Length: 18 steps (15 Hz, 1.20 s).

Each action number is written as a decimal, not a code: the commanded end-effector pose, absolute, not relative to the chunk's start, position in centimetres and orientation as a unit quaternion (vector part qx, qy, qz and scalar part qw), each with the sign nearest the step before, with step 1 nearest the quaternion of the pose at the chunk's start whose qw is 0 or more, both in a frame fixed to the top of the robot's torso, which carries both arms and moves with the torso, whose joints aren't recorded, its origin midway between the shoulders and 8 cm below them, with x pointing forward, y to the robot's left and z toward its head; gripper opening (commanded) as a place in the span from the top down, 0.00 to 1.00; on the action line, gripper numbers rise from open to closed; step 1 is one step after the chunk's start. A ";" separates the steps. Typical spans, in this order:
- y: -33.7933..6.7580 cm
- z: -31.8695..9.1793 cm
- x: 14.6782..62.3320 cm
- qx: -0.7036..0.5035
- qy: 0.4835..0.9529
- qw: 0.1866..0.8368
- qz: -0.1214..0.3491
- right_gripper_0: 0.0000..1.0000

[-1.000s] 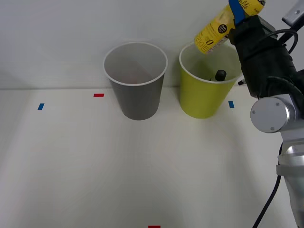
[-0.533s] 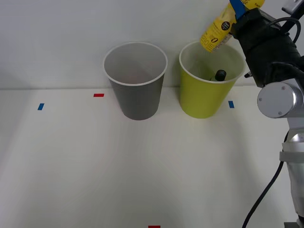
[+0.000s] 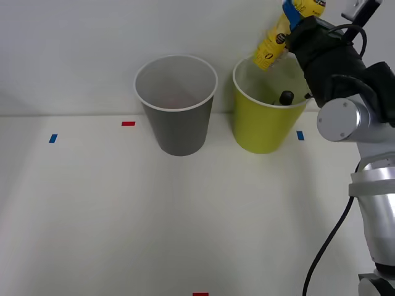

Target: Put cans in the gray bin, plastic bottles in the light green bin

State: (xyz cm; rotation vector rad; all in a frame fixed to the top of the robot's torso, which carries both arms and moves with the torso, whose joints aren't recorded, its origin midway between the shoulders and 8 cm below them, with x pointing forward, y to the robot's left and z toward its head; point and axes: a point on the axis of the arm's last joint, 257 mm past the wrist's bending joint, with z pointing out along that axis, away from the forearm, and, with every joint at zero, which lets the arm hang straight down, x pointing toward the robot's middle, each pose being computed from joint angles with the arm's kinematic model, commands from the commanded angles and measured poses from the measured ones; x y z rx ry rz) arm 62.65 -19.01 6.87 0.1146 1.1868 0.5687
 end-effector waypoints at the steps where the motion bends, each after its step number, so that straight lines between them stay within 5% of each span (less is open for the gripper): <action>1: -17.7 5.9 63.4 0.049 0.560 0.785 0.259 1.00; 4: -17.5 5.9 63.4 0.044 0.560 0.788 0.251 1.00; 5: -17.6 6.0 63.4 0.045 0.558 0.790 0.249 0.90; 6: -18.0 6.0 63.4 0.049 0.557 0.791 0.247 0.61; 7: -18.2 6.0 63.4 0.052 0.556 0.792 0.247 0.43; 8: -18.1 6.3 63.4 0.054 0.553 0.793 0.249 0.39; 18: -18.6 8.1 62.6 0.067 0.515 0.816 0.253 0.38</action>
